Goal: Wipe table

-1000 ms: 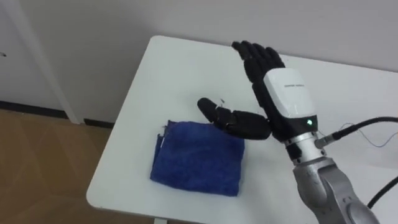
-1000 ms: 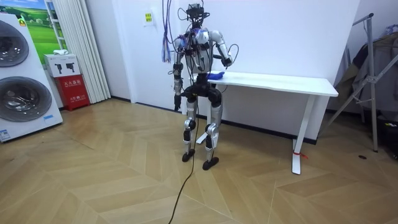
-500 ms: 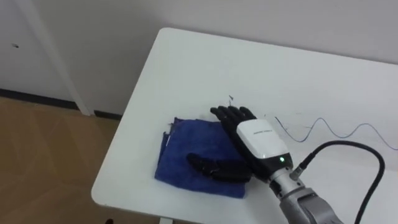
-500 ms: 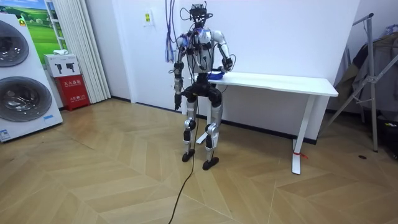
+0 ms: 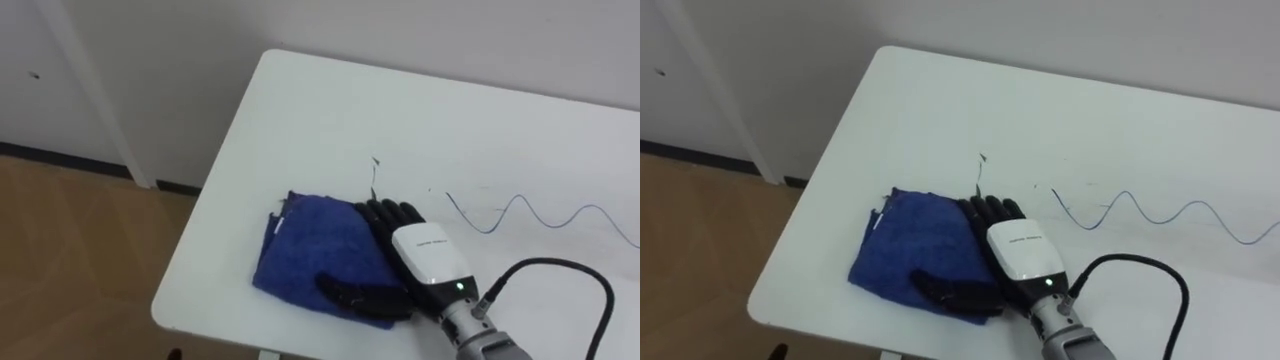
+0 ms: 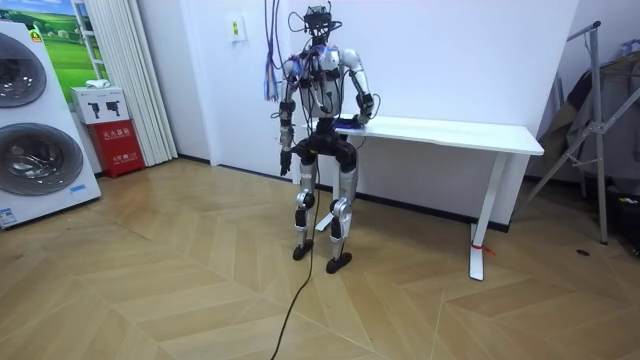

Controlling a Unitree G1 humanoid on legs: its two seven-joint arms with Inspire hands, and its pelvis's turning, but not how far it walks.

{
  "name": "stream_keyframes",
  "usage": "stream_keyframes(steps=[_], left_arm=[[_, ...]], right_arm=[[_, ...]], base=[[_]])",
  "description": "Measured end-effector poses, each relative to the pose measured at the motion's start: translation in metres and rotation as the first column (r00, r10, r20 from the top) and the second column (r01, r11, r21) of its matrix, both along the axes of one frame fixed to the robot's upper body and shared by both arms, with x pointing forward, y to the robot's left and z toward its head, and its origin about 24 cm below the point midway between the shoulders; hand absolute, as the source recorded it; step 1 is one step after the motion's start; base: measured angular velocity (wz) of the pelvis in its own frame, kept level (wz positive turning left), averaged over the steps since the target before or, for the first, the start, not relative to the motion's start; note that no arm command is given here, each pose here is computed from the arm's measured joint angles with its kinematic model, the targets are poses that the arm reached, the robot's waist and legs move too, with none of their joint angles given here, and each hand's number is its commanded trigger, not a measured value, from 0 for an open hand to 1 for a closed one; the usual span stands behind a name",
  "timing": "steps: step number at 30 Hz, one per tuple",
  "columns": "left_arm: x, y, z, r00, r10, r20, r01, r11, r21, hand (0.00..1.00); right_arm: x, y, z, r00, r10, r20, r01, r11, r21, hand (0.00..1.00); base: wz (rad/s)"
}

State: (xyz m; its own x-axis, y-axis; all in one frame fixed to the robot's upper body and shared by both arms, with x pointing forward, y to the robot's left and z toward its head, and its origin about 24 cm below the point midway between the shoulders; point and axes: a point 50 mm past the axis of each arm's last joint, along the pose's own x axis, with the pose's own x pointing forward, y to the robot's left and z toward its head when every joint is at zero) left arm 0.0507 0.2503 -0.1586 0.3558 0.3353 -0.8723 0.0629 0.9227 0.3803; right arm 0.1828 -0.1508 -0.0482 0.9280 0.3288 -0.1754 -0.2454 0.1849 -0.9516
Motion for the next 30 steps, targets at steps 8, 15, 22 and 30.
stream_keyframes(steps=[8, 15, 22, 30], left_arm=[[-0.001, 0.000, 0.000, 1.000, -0.006, -0.002, 0.006, 1.000, 0.004, 0.00], [-0.001, 0.000, 0.000, 1.000, -0.008, -0.002, 0.008, 1.000, 0.004, 0.00], [-0.001, 0.000, 0.000, 1.000, -0.009, -0.003, 0.009, 1.000, 0.005, 0.00], [-0.004, 0.001, 0.000, 1.000, -0.001, -0.016, 0.002, 1.000, 0.023, 0.00]], right_arm=[[0.007, -0.003, 0.008, 0.994, -0.005, 0.106, 0.005, 1.000, -0.001, 1.00], [0.001, 0.004, 0.009, 0.993, -0.016, 0.117, 0.003, 0.993, 0.115, 1.00], [-0.001, 0.004, 0.009, 0.993, -0.027, 0.118, 0.011, 0.991, 0.130, 1.00], [0.000, 0.004, 0.010, 0.992, -0.030, 0.119, 0.014, 0.991, 0.132, 1.00]], base=[[0.00], [0.00], [0.00], [0.00]])
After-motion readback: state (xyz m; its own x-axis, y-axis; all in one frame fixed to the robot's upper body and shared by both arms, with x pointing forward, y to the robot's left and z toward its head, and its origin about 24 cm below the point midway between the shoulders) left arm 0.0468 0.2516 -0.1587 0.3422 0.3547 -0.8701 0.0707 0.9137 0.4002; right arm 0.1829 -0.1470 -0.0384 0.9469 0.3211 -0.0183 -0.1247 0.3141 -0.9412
